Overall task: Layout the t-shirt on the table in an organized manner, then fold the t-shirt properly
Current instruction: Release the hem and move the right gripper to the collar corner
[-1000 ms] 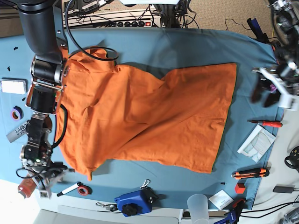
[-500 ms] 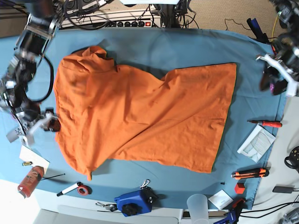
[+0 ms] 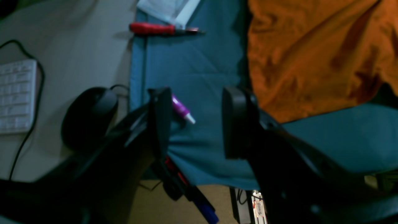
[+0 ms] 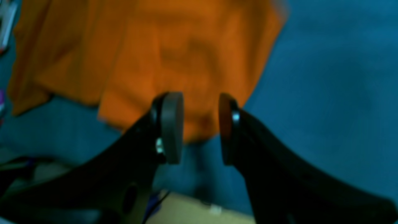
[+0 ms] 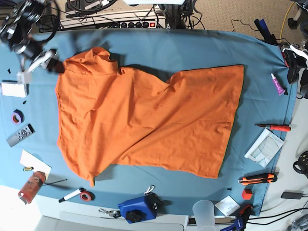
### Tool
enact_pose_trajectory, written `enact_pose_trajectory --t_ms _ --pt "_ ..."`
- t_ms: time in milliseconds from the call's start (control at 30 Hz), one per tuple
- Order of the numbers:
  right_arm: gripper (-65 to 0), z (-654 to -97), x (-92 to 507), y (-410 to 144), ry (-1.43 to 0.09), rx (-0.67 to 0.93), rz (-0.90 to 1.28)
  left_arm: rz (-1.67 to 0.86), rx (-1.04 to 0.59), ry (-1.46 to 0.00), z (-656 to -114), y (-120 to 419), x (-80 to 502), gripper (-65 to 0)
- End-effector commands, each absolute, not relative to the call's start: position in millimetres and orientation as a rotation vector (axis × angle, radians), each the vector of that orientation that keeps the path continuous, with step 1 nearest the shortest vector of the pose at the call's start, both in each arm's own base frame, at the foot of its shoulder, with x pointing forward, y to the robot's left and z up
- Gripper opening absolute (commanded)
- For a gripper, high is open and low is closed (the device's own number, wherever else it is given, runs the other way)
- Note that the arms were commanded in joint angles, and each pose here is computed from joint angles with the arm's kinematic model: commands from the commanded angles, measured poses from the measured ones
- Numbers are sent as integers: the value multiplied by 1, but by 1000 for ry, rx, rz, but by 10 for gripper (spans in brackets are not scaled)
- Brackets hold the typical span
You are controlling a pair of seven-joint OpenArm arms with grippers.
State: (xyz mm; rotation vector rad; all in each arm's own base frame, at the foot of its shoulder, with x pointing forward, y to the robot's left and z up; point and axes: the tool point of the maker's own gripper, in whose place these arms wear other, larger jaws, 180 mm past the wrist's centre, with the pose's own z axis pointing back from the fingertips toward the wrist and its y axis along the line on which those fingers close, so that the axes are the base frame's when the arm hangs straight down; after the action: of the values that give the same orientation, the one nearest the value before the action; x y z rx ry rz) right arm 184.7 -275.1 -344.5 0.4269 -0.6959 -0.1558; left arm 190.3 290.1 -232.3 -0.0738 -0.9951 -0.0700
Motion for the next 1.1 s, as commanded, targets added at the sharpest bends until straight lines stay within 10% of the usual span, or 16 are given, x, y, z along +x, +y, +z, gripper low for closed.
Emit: enact_pose_trajectory --t_ms 0,1067 --pt "-453 -335 184 -277 -740 432 -151 -96 -66 -1031 -221 289 193 -403" --pt "-390 -361 177 -248 -836 500 -336 -97 -68 -1048 -219 289 195 -403"
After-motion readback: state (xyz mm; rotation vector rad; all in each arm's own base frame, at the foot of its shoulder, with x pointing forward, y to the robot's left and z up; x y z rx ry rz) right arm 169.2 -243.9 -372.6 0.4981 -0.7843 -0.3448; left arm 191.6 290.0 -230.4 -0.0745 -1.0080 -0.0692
